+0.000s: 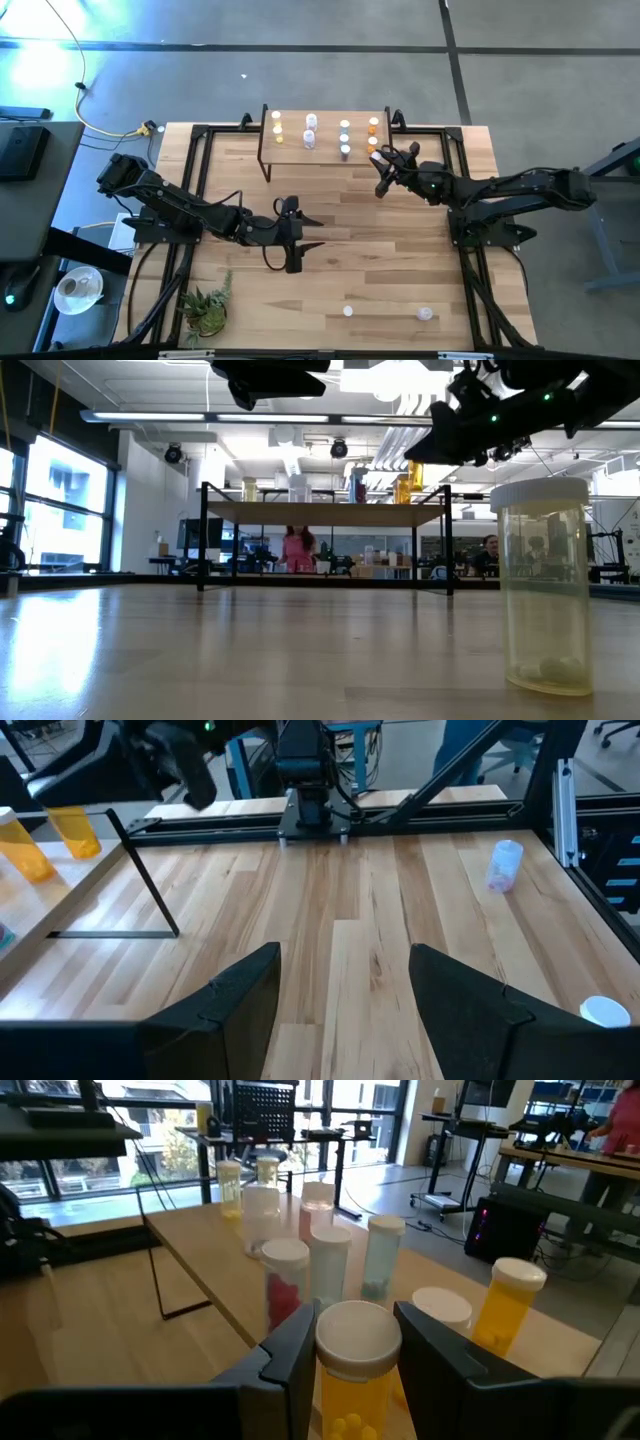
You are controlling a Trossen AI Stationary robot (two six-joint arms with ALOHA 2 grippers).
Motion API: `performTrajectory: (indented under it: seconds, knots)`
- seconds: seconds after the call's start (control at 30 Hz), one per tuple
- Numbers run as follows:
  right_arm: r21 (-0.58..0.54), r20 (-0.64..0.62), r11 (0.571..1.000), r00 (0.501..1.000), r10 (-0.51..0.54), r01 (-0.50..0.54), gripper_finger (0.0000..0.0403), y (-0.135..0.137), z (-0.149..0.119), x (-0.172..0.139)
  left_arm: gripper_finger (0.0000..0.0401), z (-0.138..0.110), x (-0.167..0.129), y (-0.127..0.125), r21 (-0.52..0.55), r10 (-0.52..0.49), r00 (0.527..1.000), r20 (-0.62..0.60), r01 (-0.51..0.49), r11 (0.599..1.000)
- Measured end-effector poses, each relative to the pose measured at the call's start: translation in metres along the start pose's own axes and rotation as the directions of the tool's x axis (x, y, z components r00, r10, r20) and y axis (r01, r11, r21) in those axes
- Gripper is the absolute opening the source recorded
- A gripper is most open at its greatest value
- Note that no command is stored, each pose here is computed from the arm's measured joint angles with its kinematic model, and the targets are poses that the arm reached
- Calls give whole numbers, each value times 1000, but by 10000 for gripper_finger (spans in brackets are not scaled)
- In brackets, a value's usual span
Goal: Pick and place medicine bottles onto shelf by color
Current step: Put the orange pill bottle on the shelf aligned with the orange pill bottles
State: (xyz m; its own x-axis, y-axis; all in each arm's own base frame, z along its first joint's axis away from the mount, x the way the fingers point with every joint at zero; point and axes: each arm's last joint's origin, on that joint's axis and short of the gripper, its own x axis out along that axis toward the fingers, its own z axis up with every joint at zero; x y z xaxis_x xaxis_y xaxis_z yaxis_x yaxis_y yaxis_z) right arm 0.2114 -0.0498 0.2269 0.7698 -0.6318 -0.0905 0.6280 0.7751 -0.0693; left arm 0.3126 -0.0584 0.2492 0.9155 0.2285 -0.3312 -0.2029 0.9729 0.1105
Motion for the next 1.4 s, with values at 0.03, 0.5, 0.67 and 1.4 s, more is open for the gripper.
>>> performTrajectory:
  seconds: [0.03,0.5,0.67,1.4]
  knots:
    - [-1,-6,1000,1000,-3,3,106,0,-2,2,211,0,0,0,0,0,1000,0,0,1000]
    - [57,-40,997,998,-57,60,106,-9,-14,20,211,0,0,0,0,2,1000,0,-2,1000]
    - [64,-41,995,997,-70,73,106,-13,-14,21,211,0,0,0,0,2,1000,-1,-2,1000]
    - [78,-54,996,998,-33,37,143,-15,-15,23,211,0,0,0,0,2,1000,-1,-2,1000]
